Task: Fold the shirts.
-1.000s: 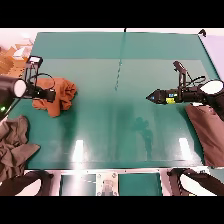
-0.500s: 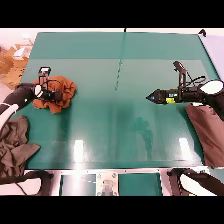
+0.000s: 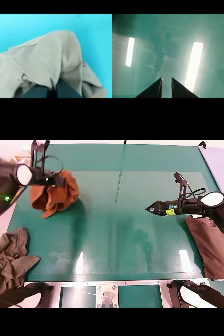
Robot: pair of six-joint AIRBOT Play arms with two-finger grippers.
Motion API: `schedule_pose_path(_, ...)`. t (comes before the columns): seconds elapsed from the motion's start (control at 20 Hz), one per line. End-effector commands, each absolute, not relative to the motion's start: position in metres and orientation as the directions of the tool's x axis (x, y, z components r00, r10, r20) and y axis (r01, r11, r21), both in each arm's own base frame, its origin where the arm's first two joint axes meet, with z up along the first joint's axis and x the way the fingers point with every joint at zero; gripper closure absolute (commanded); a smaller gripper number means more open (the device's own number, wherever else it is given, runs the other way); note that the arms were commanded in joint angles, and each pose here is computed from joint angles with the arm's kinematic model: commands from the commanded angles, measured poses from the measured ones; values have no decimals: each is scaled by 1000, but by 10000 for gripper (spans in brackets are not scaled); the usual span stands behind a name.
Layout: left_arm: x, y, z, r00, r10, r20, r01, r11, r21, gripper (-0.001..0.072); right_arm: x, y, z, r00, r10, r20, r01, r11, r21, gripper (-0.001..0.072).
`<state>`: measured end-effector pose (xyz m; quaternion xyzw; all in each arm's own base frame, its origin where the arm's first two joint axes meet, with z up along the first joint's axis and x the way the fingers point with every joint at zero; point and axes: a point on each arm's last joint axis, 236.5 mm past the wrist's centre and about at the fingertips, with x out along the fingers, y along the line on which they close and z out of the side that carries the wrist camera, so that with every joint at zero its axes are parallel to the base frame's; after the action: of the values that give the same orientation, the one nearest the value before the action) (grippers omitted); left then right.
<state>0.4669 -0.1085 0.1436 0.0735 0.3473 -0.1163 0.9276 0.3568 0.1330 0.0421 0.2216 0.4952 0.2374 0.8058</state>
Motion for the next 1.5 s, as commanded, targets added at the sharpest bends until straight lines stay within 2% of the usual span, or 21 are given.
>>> schedule_pose_path(0.0,436,-192,193,724,-358,-589,432,902,-17,689,347,154,58,355,690,-631,-134,706,696,561)
schedule_pose_path(0.05,427,-219,185,688,-408,-601,478,877,-48,688,342,156,61,330,701,-632,-144,699,701,568)
schedule_pose_path(0.1,418,-248,171,642,-451,-620,525,848,-73,688,341,155,66,326,707,-628,-150,694,704,660)
schedule_pose_path(0.15,409,-276,156,595,-487,-639,567,818,-96,688,345,151,73,338,706,-622,-146,692,706,694)
schedule_pose_path(0.3,380,-349,101,449,-565,-692,647,740,-184,682,362,131,100,405,688,-602,-153,700,697,693)
schedule_pose_path(0.35,374,-364,83,413,-570,-710,659,725,-199,424,366,124,107,425,681,-597,-155,704,693,644)
schedule_pose_path(0.4,372,-370,70,394,-563,-726,658,724,-205,112,370,118,111,441,674,-593,-152,707,691,488)
schedule_pose_path(0.45,373,-366,65,389,-551,-738,647,734,-207,66,372,113,112,451,668,-592,-143,709,690,310)
schedule_pose_path(0.5,379,-356,65,399,-530,-748,639,746,-188,66,371,108,110,451,664,-597,-134,711,690,262)
schedule_pose_path(0.55,387,-338,70,409,-500,-763,621,765,-169,66,371,104,108,450,657,-605,-126,717,686,257)
schedule_pose_path(0.6,394,-317,77,412,-469,-781,596,787,-158,66,369,102,104,445,652,-614,-119,723,681,221)
schedule_pose_path(0.8,403,-222,73,340,-340,-877,446,879,-168,66,354,97,55,388,630,-673,-31,738,674,216)
schedule_pose_path(1.0,395,-162,13,240,-267,-933,300,935,-191,65,345,98,-7,320,630,-707,76,727,682,217)
schedule_pose_path(1.2,405,-165,-43,287,-336,-897,184,939,-292,66,363,121,-39,291,690,-662,98,667,738,218)
schedule_pose_path(1.35,429,-190,-56,353,-420,-836,139,907,-397,66,379,142,-57,247,726,-642,98,640,762,218)
schedule_pose_path(1.45,435,-209,-64,352,-493,-795,106,865,-490,67,388,154,-69,211,735,-644,88,642,762,219)
